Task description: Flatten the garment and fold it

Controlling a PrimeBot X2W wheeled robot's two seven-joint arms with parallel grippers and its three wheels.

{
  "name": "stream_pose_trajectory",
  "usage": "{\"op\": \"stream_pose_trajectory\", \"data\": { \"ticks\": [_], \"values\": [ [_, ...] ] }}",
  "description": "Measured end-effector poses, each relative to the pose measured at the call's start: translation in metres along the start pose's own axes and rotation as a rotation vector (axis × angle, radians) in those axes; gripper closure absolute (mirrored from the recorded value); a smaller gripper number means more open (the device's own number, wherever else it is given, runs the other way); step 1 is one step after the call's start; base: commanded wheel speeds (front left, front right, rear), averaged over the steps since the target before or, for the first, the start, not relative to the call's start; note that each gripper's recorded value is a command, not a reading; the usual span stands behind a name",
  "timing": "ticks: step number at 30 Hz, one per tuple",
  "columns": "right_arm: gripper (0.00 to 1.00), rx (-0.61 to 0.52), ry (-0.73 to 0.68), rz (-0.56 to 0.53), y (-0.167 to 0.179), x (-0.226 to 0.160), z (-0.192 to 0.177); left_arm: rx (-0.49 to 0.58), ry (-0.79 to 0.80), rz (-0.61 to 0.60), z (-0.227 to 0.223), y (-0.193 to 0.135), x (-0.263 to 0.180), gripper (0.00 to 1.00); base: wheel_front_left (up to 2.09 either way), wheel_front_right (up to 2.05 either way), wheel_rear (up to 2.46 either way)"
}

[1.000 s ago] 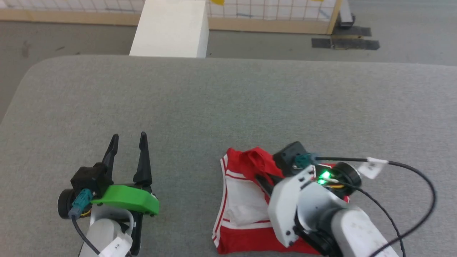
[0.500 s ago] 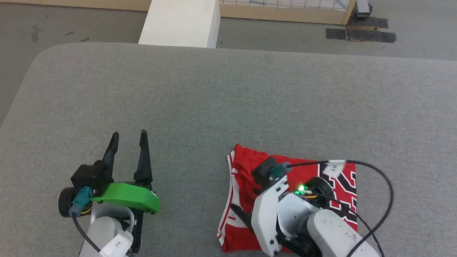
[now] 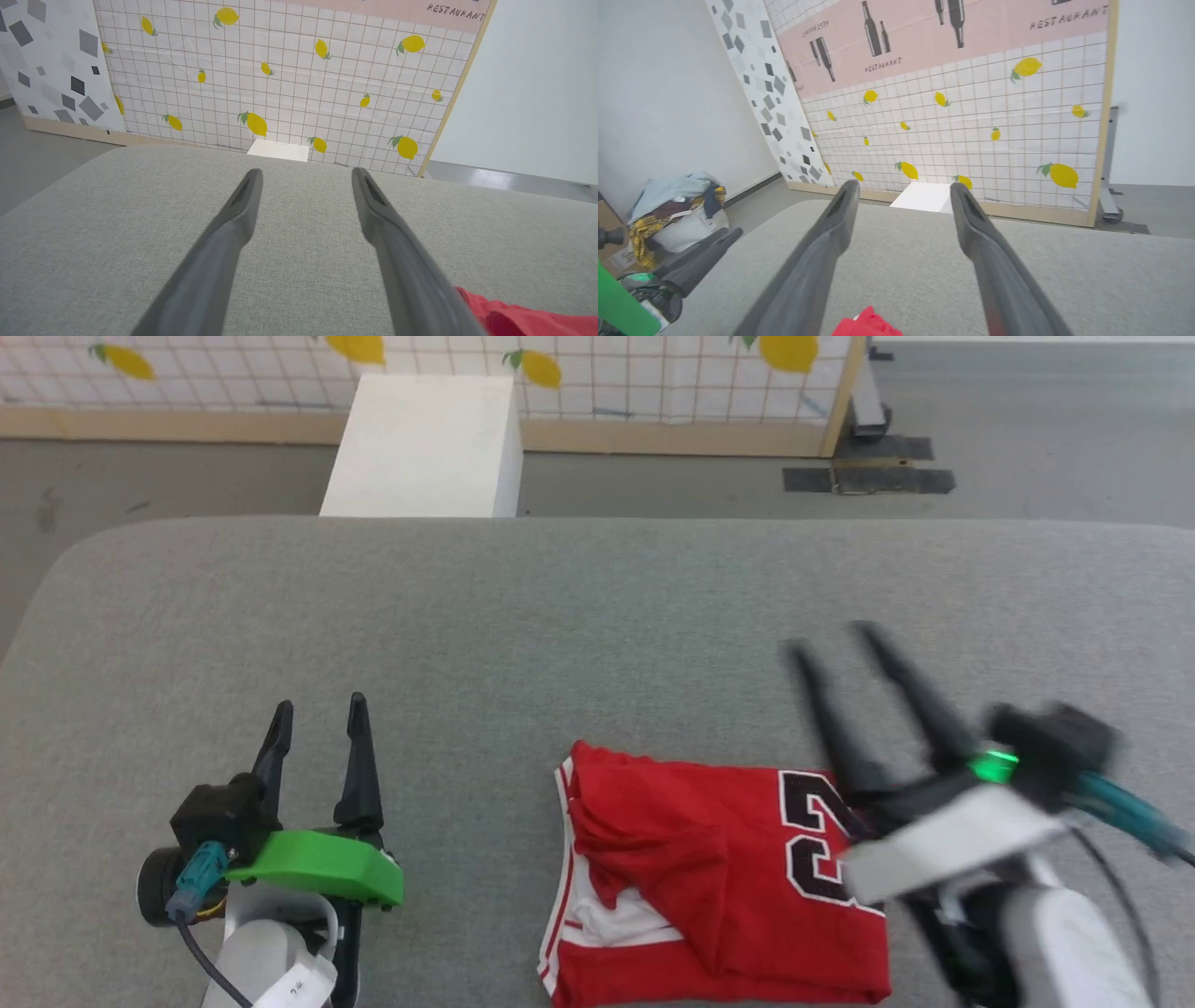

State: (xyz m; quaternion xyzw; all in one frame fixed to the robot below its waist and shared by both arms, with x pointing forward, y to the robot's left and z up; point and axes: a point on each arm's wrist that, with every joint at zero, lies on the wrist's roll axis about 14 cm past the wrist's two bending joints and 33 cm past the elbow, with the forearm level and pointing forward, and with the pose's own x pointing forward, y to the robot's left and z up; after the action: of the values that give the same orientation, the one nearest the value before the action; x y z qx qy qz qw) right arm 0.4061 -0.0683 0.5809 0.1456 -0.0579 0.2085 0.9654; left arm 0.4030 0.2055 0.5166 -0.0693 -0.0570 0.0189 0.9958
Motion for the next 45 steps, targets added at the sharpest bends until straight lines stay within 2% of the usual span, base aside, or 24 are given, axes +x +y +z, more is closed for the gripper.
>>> {"op": "stream_pose_trajectory", "data": {
  "ticks": [4,8,11,16,20,23,26,28,29,30,33,34,37,40,45],
  "values": [
    [0.0,-0.037,-0.052,-0.186,-0.055,-0.033,0.008,0.006,-0.006,-0.022,0.002,-0.007,0.001,0.0,0.0,0.0,0.0],
    [0.0,-0.029,0.031,-0.315,-0.09,-0.063,-0.013,0.004,-0.012,-0.038,0.004,-0.013,0.003,0.0,0.0,0.0,0.0],
    [0.0,0.035,0.153,-0.371,-0.102,-0.08,-0.044,0.003,-0.011,-0.043,0.003,-0.014,0.003,0.0,0.0,0.0,0.0],
    [0.0,0.136,0.436,-0.395,-0.101,-0.103,-0.103,0.003,-0.008,-0.044,0.002,-0.014,0.003,0.0,0.0,0.0,0.0],
    [0.0,0.314,0.588,-0.383,-0.088,-0.114,-0.14,0.004,-0.002,-0.036,0.001,-0.011,0.001,0.0,0.0,0.0,0.0],
    [0.0,0.448,0.657,-0.368,-0.076,-0.116,-0.161,0.006,0.002,-0.033,0.0,-0.01,-0.002,0.0,0.0,0.0,0.0],
    [0.0,0.509,0.711,-0.327,-0.064,-0.103,-0.173,0.009,0.01,-0.025,-0.002,-0.007,-0.006,0.0,0.0,0.0,0.0],
    [0.0,0.508,0.742,-0.306,-0.06,-0.097,-0.178,0.01,0.01,-0.019,-0.002,-0.004,-0.008,0.0,0.0,0.0,0.0],
    [0.05,0.503,0.762,-0.295,-0.058,-0.095,-0.181,0.011,0.01,-0.015,-0.001,-0.003,-0.009,0.0,0.0,0.0,0.0],
    [0.44,0.494,0.778,-0.286,-0.056,-0.093,-0.182,0.011,0.01,-0.012,-0.001,-0.002,-0.01,0.0,0.0,0.0,0.0],
    [0.95,0.465,0.805,-0.259,-0.051,-0.087,-0.184,0.013,0.011,-0.001,-0.001,0.002,-0.012,0.0,0.0,0.0,0.0],
    [1.0,0.455,0.807,-0.251,-0.05,-0.086,-0.184,0.013,0.01,0.0,-0.001,0.002,-0.013,0.0,0.0,0.0,0.0],
    [1.0,0.378,0.801,-0.236,-0.049,-0.083,-0.18,0.013,0.009,0.002,0.0,0.003,-0.014,0.0,0.0,0.0,0.0],
    [1.0,0.237,0.768,-0.212,-0.052,-0.073,-0.165,0.011,0.018,0.006,-0.003,0.003,-0.015,0.0,0.0,0.0,0.0],
    [1.0,-0.149,0.666,-0.129,-0.044,-0.032,-0.106,0.004,0.018,-0.007,-0.005,-0.002,-0.01,0.0,0.0,0.0,0.0]
  ]
}}
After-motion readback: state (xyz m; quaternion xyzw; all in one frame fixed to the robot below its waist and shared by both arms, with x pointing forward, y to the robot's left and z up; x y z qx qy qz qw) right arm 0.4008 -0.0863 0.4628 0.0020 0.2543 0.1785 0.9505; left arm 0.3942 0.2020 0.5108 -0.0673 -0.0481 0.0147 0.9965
